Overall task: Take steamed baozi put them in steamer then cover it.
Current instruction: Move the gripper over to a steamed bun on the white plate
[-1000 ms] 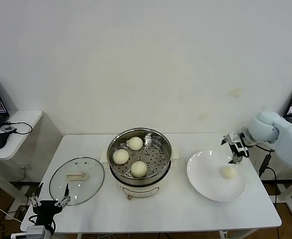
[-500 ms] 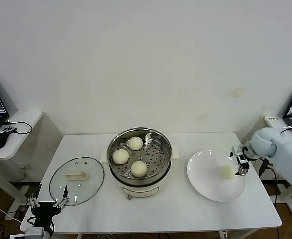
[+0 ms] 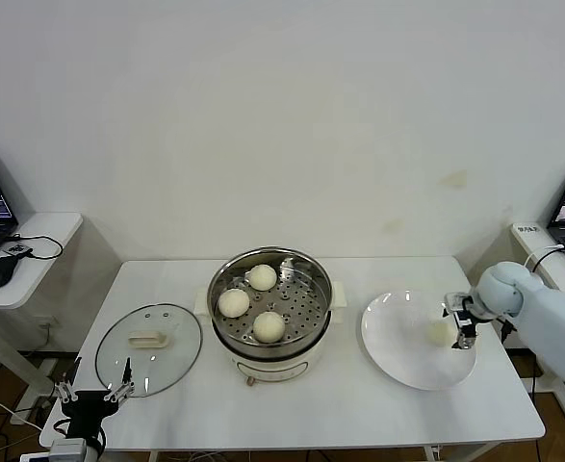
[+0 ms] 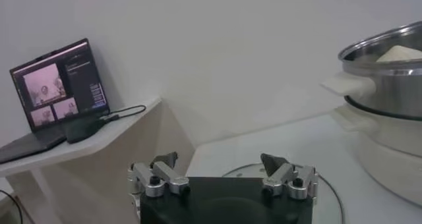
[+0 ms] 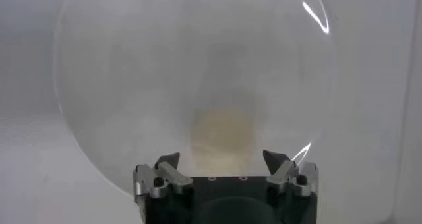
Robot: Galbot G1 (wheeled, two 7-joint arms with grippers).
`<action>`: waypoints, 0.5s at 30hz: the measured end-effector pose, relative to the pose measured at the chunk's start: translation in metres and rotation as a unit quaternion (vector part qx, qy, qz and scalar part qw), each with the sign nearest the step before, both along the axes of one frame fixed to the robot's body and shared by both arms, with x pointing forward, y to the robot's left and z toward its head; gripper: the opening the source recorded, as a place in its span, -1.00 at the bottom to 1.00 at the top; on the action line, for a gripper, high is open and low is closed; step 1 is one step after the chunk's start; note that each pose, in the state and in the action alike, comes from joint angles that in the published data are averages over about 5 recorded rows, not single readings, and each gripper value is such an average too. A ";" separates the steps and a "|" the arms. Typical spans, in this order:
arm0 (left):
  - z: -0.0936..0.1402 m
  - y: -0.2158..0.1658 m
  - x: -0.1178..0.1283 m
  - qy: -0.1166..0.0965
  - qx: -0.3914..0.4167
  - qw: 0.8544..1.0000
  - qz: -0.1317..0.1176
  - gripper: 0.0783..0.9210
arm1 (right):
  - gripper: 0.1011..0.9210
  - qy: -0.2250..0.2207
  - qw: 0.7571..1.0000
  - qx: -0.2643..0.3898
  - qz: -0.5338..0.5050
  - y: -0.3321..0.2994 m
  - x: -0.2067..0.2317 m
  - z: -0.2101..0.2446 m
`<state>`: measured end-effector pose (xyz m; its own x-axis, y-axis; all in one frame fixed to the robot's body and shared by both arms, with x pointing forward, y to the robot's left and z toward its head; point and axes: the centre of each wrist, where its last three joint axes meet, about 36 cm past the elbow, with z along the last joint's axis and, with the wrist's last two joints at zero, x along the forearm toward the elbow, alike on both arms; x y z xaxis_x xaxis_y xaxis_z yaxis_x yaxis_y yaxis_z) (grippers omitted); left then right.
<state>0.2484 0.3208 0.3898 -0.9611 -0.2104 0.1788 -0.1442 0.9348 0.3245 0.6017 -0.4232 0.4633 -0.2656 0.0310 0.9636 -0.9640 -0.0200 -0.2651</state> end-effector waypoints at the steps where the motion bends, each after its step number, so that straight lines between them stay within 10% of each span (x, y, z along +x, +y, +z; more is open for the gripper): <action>1: 0.000 0.000 0.000 0.000 0.000 1.000 0.000 0.77 | 0.56 -0.001 1.000 0.000 0.000 0.000 0.001 -0.001; 15: -0.001 0.000 0.000 0.001 -0.001 1.000 0.001 0.77 | 0.35 0.002 1.000 0.002 -0.006 0.004 0.002 -0.011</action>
